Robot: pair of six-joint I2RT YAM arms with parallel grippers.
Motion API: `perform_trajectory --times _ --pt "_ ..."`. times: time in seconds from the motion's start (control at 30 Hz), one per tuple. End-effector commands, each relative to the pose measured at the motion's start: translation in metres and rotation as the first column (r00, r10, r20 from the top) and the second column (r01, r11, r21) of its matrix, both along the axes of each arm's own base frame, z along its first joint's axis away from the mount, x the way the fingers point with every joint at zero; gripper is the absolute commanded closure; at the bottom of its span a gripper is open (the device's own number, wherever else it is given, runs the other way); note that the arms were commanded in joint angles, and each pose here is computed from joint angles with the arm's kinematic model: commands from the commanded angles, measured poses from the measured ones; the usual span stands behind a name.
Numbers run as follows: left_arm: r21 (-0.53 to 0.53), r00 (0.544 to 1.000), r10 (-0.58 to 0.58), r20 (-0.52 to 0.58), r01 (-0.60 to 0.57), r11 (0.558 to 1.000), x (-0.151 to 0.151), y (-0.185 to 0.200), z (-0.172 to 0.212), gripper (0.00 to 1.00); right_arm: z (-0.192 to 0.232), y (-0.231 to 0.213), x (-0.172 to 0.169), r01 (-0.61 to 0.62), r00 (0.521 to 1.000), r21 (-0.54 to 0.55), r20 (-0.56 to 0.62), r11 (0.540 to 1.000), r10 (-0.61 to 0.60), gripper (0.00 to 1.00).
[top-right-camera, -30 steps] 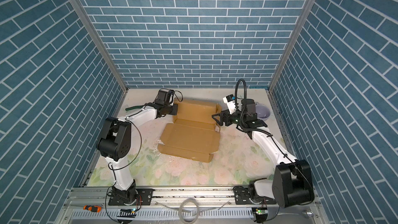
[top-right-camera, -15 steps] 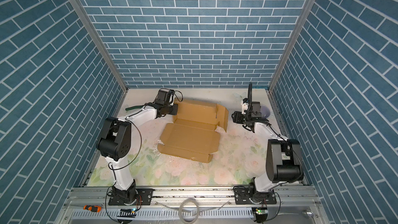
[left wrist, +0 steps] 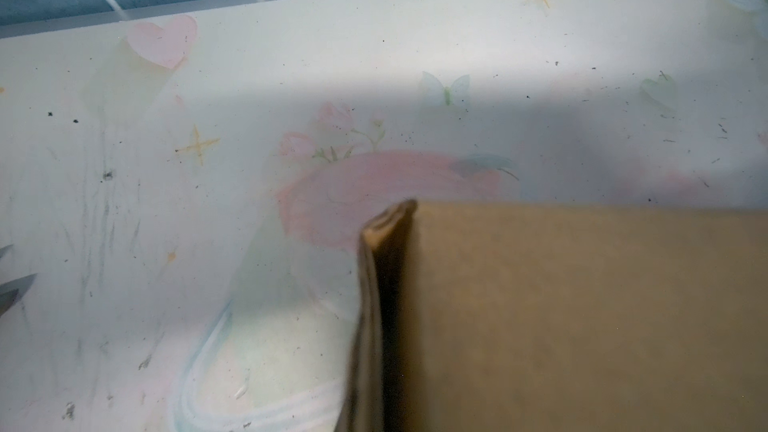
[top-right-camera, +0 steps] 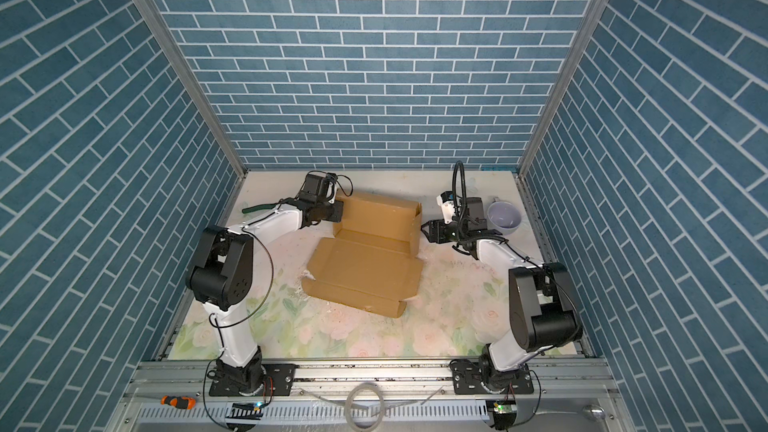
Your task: Fold the paper box
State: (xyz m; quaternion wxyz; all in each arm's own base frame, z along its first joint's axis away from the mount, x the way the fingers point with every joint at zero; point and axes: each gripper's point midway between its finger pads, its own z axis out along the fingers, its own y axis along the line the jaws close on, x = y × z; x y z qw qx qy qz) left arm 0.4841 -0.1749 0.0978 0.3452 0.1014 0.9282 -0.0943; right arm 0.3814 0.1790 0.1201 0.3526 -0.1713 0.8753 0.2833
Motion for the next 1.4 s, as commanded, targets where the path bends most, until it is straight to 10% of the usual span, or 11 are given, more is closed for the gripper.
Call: perform_trajectory --times 0.0,0.87,1.37 --pt "0.058 0.983 0.006 -0.182 0.004 0.998 -0.030 0.010 -0.051 1.00 0.003 0.012 -0.003 -0.082 0.996 -0.019 0.031 0.996 0.082 0.27" --pt "0.046 0.982 0.001 -0.187 0.007 0.999 -0.035 0.004 -0.053 1.00 0.017 0.059 -0.003 -0.112 0.994 0.091 0.002 0.990 0.113 0.15" --pt "0.053 0.982 0.004 -0.190 0.006 0.999 -0.036 0.005 -0.054 1.00 0.021 0.076 -0.019 -0.260 0.958 0.131 -0.091 0.957 0.272 0.34"
